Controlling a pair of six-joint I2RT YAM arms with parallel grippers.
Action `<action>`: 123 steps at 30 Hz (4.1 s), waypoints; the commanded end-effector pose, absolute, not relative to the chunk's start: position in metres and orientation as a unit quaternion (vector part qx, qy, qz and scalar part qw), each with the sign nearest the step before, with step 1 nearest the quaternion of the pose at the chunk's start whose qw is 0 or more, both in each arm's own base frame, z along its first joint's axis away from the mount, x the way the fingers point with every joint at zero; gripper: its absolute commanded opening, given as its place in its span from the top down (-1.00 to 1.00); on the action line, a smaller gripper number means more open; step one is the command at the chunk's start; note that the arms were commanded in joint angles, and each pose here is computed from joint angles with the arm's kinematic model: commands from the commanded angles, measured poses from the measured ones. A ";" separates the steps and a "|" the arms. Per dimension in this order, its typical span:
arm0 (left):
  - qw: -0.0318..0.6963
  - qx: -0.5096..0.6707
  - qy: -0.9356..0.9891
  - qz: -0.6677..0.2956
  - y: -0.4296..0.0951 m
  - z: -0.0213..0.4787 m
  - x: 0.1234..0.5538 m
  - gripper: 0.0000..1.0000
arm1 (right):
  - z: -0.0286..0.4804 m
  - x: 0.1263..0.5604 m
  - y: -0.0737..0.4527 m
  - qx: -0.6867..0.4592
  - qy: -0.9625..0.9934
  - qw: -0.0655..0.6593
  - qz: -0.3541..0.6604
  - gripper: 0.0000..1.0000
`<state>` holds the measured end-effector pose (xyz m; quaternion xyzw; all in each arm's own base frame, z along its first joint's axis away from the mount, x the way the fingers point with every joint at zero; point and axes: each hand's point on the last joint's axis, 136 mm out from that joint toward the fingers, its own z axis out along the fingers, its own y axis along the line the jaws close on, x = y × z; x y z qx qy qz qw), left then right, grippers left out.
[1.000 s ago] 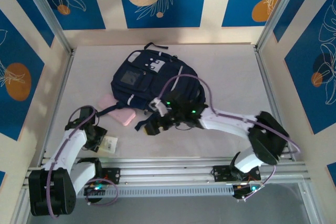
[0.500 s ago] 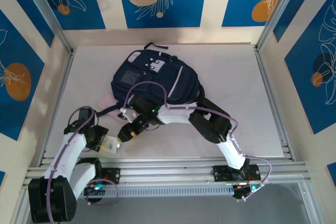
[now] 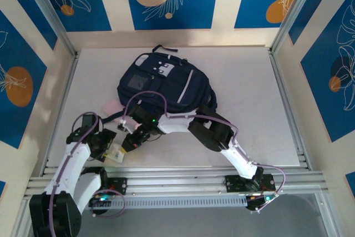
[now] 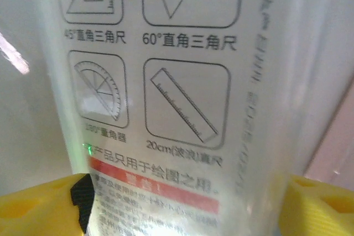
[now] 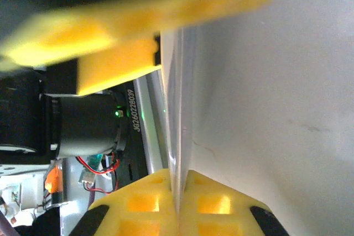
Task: Pack the student bag
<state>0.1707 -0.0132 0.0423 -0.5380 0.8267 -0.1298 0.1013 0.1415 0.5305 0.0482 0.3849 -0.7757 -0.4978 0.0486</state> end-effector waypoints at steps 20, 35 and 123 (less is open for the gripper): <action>0.278 -0.229 0.849 -0.387 -0.085 0.209 0.246 -1.00 | 0.184 0.219 0.400 0.248 -0.771 -0.079 -0.582 1.00; 0.324 -0.134 0.797 -0.492 -0.130 0.262 0.284 -0.98 | 0.255 0.204 0.345 0.196 -0.727 -0.078 -0.653 1.00; 0.314 0.039 0.896 -0.311 -0.257 0.234 0.354 -0.51 | 0.265 0.283 0.132 -0.205 -0.798 -0.423 -0.378 0.74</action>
